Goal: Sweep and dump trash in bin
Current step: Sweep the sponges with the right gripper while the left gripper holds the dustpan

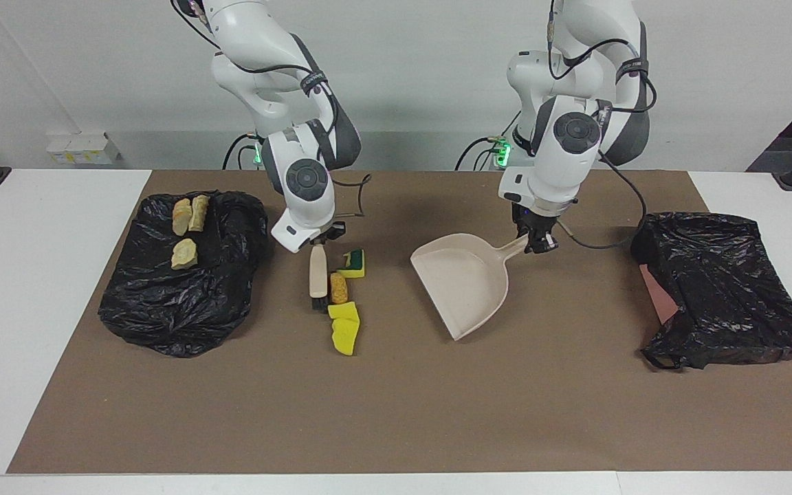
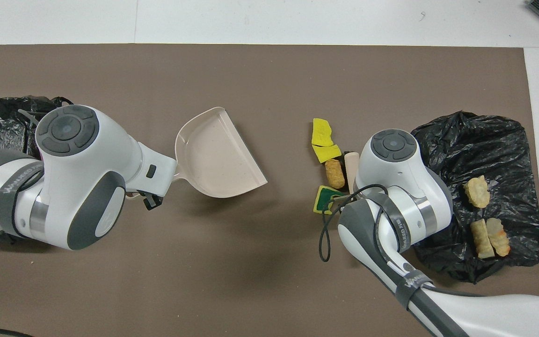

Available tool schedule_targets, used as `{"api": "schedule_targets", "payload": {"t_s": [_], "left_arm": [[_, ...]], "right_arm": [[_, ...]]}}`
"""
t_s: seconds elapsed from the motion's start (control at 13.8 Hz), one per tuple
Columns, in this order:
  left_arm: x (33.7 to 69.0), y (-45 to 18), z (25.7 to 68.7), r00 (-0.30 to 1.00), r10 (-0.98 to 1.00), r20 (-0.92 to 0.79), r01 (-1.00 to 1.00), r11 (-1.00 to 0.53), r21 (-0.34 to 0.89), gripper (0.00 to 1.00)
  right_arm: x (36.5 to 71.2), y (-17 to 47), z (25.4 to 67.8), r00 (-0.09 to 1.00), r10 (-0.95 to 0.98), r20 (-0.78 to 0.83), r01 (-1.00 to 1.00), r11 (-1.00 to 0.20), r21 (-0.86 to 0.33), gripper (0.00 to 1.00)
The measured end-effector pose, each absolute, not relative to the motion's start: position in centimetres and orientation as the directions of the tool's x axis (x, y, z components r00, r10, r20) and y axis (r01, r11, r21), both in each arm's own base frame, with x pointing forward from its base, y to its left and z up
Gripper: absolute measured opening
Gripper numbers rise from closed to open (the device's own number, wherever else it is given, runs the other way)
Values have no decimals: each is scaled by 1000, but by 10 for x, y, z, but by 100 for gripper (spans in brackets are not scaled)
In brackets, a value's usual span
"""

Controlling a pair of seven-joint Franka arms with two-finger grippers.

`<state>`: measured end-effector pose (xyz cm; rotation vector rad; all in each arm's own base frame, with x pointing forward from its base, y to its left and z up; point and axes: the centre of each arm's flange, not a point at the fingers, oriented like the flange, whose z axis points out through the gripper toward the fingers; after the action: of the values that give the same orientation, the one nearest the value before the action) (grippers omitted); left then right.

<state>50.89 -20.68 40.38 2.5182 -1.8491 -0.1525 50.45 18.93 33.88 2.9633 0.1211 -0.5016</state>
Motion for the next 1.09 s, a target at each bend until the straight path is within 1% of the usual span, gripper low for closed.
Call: {"api": "schedule_targets", "payload": {"t_s": [0.22, 0.36, 0.58, 0.73, 0.87, 1.09], "left_arm": [[491, -229, 380, 234, -969, -73, -970, -238, 51, 33], [482, -242, 375, 193, -977, -86, -980, -196, 36, 33], [479, -245, 373, 181, -979, -91, -982, -185, 34, 33], [480, -244, 372, 181, -979, -89, -982, -184, 31, 33], [480, -244, 371, 179, -980, -88, -983, -182, 28, 33], [478, -244, 369, 176, -981, -87, -984, -179, 27, 33]], "right_arm": [[491, 180, 363, 938, 24, -346, 97, -976, 193, 25], [477, 176, 356, 938, 27, -344, 104, -973, 207, 25], [465, 177, 332, 925, 139, -354, 208, -964, 165, 25], [464, 181, 318, 917, 178, -357, 240, -961, 138, 25], [458, 204, 310, 907, 211, -364, 259, -962, 90, 25], [448, 241, 310, 912, 233, -337, 242, -970, -14, 25]]}}
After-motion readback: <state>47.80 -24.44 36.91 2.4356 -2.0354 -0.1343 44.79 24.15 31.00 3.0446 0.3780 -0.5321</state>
